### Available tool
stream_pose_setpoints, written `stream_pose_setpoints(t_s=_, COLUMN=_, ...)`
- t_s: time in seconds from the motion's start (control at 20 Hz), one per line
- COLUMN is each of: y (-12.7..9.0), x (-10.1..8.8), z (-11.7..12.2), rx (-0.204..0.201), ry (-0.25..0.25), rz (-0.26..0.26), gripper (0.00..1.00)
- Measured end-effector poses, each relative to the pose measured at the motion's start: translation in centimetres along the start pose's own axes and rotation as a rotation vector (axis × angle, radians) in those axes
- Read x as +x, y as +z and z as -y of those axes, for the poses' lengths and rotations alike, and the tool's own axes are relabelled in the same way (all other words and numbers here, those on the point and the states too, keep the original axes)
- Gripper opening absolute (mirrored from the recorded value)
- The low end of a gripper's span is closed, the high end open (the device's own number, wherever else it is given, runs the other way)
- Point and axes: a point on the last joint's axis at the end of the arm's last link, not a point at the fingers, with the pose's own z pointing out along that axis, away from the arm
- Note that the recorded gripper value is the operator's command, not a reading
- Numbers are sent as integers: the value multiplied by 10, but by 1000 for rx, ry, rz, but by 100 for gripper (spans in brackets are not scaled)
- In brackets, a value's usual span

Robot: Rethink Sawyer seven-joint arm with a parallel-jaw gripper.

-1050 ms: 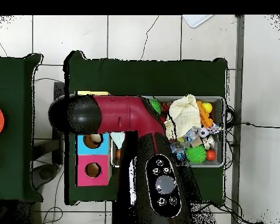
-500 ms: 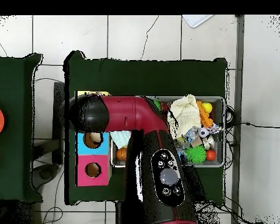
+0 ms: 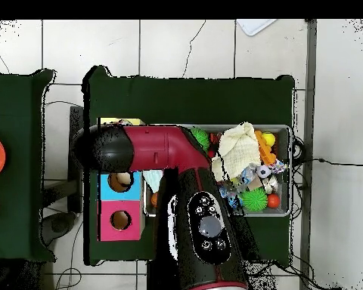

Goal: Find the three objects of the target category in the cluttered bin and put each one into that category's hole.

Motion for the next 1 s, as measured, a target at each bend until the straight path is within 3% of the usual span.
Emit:
stream_pose_setpoints(t_s=0.65, y=-1, x=4, z=-38, rx=-19, ry=-36, rz=-2, gripper=0)
stream_pose_setpoints(t_s=1.0, y=-9, x=2, z=-36, rx=-18, ry=-32, rz=10, gripper=0)
